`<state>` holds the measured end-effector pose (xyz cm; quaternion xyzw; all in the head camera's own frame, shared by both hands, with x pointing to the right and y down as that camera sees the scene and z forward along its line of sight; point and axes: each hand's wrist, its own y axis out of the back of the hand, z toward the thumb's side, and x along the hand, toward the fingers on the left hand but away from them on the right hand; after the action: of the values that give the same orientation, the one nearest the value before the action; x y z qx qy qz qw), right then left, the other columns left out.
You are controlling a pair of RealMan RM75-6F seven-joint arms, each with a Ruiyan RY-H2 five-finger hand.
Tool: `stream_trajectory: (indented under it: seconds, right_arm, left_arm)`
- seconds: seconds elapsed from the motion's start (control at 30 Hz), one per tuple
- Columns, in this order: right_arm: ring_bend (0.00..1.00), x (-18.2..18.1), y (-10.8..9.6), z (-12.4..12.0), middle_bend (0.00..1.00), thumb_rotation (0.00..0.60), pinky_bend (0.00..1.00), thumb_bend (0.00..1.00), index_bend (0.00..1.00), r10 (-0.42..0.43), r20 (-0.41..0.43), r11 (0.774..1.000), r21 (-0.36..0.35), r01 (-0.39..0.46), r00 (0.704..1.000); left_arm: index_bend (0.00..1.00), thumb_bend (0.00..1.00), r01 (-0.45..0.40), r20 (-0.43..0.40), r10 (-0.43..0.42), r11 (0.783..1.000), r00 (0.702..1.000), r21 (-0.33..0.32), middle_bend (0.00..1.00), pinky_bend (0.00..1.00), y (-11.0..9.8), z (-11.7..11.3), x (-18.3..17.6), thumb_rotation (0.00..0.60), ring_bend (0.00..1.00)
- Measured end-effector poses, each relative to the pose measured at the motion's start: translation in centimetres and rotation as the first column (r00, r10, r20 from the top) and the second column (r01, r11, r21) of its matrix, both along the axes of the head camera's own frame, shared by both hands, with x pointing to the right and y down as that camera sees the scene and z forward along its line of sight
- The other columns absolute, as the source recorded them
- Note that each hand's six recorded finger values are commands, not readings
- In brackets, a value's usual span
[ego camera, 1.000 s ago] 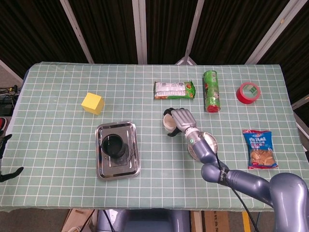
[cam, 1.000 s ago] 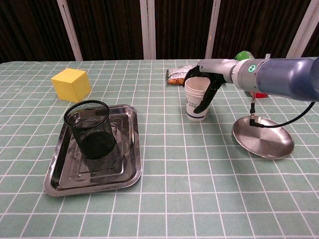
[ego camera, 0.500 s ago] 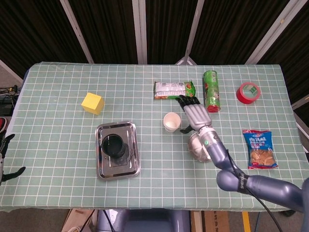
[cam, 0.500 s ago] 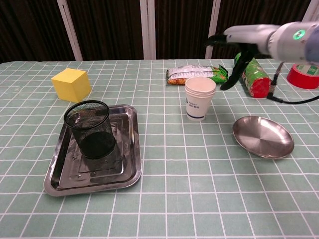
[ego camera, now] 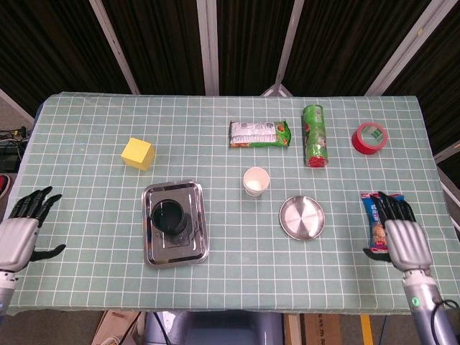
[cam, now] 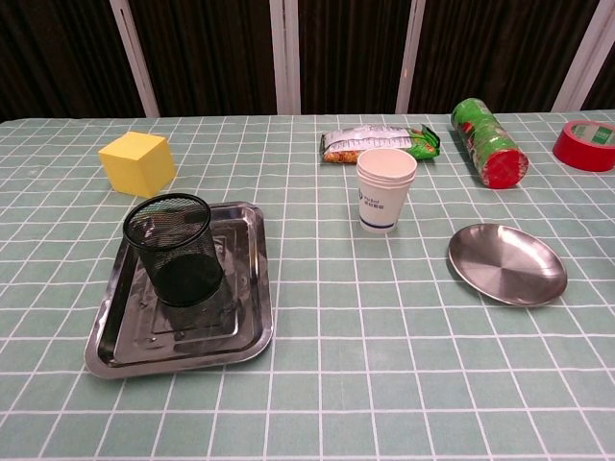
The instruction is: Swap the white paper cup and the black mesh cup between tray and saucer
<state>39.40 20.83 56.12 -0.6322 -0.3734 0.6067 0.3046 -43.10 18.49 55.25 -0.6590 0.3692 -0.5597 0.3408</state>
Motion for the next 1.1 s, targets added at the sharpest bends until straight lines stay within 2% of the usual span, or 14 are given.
stream_trajectory:
  seconds: [0.07,0.17,0.37,0.57,0.67,0.8,1.1]
  right_arm:
    - [0.00,1.4,2.3,-0.3,0.00,0.600,0.00,0.01,0.00,0.019,-0.003,1.000,-0.018,-0.019,1.000]
    - [0.00,2.6,3.6,-0.3,0.00,0.600,0.00,0.01,0.00,0.043,-0.003,0.999,-0.020,-0.043,0.999]
    - [0.00,2.8,3.8,-0.3,0.00,0.600,0.00,0.01,0.00,0.046,0.000,0.999,-0.014,-0.046,0.999]
    - [0.00,3.1,3.8,-0.3,0.00,0.600,0.00,0.01,0.00,0.063,-0.003,0.998,-0.023,-0.063,0.998]
    - [0.00,3.2,3.8,-0.3,0.00,0.600,0.00,0.01,0.00,0.069,-0.002,0.997,-0.027,-0.069,0.998]
    - [0.00,3.5,3.7,-0.4,0.00,0.600,0.00,0.01,0.00,0.081,0.003,0.996,-0.027,-0.081,0.997]
    - [0.00,3.8,3.6,-0.5,0.00,0.600,0.00,0.01,0.00,0.097,0.020,0.995,-0.025,-0.097,0.995]
  left_arm:
    - [0.12,0.06,-0.052,-0.032,0.051,0.998,0.998,-0.040,0.00,0.09,-1.1,0.5,1.8,0.600,0.00]
    - [0.12,0.05,-0.132,-0.081,0.124,0.986,0.989,-0.102,0.00,0.09,-2.7,1.3,4.7,0.600,0.00]
    - [0.12,0.05,-0.246,-0.166,0.211,0.942,0.963,-0.230,0.00,0.09,-5.1,3.1,10.3,0.600,0.00]
    - [0.12,0.05,-0.303,-0.239,0.237,0.907,0.942,-0.294,0.00,0.09,-5.9,5.0,14.9,0.600,0.00]
    - [0.12,0.05,-0.332,-0.253,0.259,0.890,0.932,-0.312,0.00,0.08,-5.6,6.1,16.6,0.600,0.00]
    - [0.12,0.05,-0.345,-0.267,0.265,0.880,0.927,-0.325,0.00,0.08,-5.4,7.6,18.1,0.600,0.00]
    - [0.12,0.05,-0.342,-0.273,0.261,0.887,0.926,-0.310,0.00,0.09,-5.5,9.7,19.6,0.600,0.00]
